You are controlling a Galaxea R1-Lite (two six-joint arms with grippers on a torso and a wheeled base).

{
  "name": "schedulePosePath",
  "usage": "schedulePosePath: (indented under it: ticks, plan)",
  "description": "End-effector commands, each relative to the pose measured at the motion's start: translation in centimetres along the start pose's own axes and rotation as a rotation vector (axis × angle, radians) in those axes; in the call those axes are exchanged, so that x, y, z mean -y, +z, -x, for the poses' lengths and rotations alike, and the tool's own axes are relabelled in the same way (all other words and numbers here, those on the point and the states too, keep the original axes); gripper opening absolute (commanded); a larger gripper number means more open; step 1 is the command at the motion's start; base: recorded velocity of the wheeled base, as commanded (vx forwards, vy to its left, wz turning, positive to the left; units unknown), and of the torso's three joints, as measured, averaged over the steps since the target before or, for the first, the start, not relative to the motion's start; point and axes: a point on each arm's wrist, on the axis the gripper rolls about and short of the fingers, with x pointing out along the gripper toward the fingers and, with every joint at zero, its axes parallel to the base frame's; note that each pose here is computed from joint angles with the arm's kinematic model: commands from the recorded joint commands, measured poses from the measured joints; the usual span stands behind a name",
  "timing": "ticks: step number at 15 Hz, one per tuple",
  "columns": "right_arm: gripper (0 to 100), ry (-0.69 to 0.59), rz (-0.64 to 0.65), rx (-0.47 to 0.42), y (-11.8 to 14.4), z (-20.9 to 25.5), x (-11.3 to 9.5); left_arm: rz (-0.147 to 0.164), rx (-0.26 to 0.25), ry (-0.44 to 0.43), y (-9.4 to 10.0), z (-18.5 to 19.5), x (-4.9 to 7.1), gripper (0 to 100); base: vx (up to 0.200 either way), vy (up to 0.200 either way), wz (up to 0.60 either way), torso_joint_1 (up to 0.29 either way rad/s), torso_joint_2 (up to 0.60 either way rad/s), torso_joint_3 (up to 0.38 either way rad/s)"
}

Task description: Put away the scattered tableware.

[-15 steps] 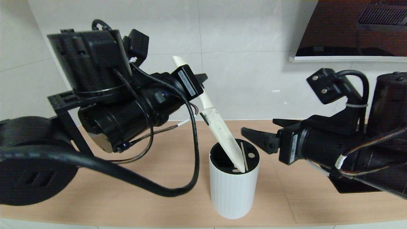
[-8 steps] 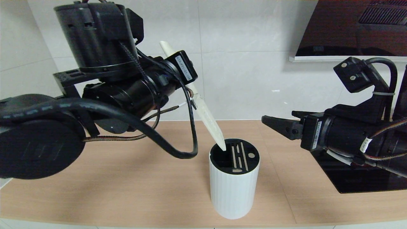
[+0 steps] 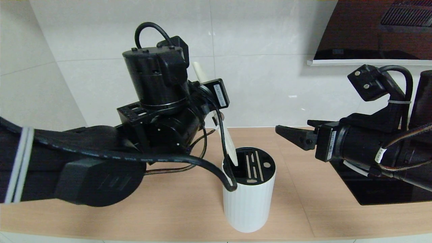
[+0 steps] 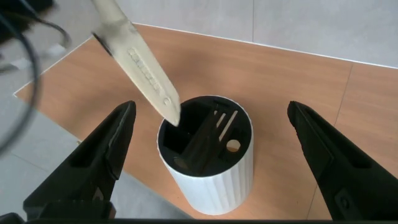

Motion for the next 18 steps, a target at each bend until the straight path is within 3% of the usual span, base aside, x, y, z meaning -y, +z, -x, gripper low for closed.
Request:
schedulePosePath:
  ticks: [1,6,11,18]
  plan:
    - [100,-0.001,0.001,-0.008,-0.2,-0.2,0.0,-0.038,-0.017,0.001,-2.2,-0.8,0.6,0,0.000,0.000,0.00,0.000,0.00,0.000]
    - [100,-0.003,0.003,-0.018,-0.5,-0.6,0.0,-0.093,-0.019,-0.025,-3.4,-0.4,1.6,0,0.000,0.000,0.00,0.000,0.00,0.000]
    - [100,-0.005,0.004,-0.029,-0.7,-0.7,0.0,-0.117,-0.052,-0.040,-6.0,-0.6,2.8,0,0.000,0.000,0.00,0.000,0.00,0.000]
    - [100,-0.006,0.005,-0.036,-0.9,-0.8,0.1,-0.145,-0.081,-0.011,-8.4,-1.2,2.9,0,0.000,0.000,0.00,0.000,0.00,0.000]
